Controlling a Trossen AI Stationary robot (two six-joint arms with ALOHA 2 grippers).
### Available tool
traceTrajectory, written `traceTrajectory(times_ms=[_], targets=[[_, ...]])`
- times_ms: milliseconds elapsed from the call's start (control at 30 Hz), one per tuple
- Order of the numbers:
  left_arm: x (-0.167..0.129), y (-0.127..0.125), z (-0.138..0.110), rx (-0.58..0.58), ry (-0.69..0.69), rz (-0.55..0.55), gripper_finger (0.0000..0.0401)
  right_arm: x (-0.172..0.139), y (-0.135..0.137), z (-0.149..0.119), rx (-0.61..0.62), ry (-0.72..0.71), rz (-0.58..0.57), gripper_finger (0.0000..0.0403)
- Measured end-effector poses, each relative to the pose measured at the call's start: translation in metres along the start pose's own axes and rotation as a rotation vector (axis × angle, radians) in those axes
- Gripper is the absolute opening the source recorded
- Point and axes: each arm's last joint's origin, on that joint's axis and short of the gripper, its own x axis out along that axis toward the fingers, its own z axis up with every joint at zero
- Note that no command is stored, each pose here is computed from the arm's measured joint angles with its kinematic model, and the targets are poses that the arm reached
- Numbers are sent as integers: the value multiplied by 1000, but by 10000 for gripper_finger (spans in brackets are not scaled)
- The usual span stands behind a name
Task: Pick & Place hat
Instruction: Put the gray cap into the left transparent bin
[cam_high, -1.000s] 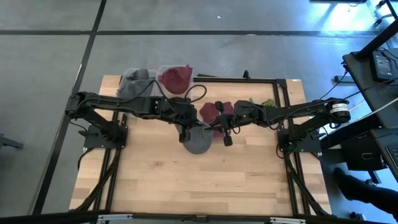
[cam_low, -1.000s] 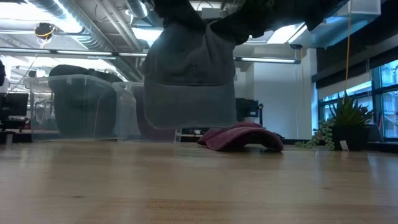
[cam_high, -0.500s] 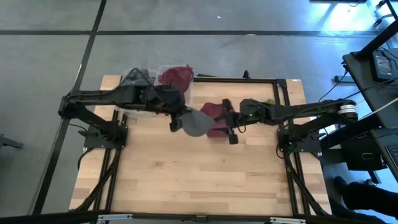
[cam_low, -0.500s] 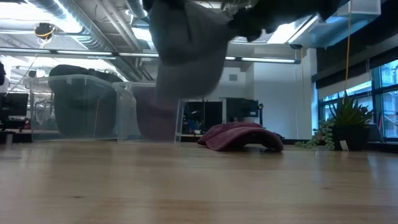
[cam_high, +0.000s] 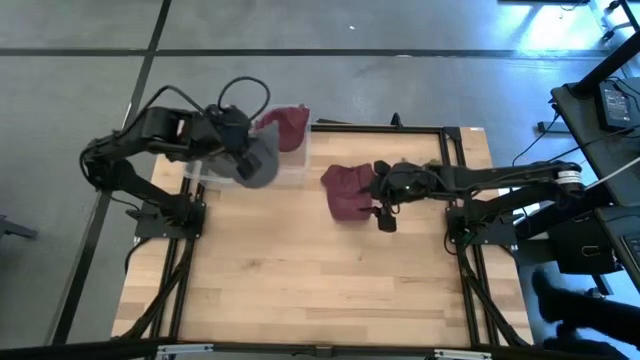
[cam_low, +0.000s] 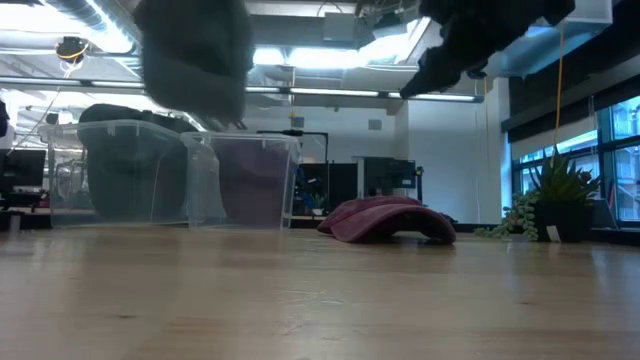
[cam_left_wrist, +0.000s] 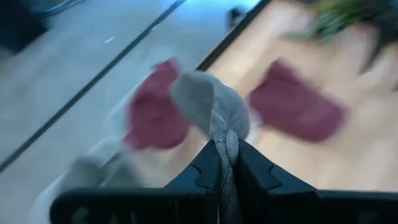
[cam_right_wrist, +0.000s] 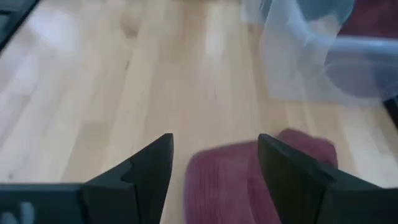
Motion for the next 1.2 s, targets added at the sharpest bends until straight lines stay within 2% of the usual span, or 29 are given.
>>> traceTrajectory(times_ms=[167, 433, 767, 967, 1100, 1200], targets=[[-9, 14, -8, 10, 43, 162, 21, 7, 1, -10, -2, 29, 3, 232], [-27, 33, -8, -60, -38, 199, 21, 12, 2, -22, 17, 43, 3, 232], [-33, 56, -10, -20, -50, 292, 21, 12, 2, -22, 31, 44, 3, 230], [-19, 63, -31, 46, 48, 320, 21, 12, 2, -21, 38, 41, 2, 230], [-21, 68, -46, 23, 67, 283, 21, 12, 2, -21, 51, 36, 2, 230], [-18, 70, -56, -9, 76, 295, 21, 12, 2, -20, 53, 23, 1, 230]])
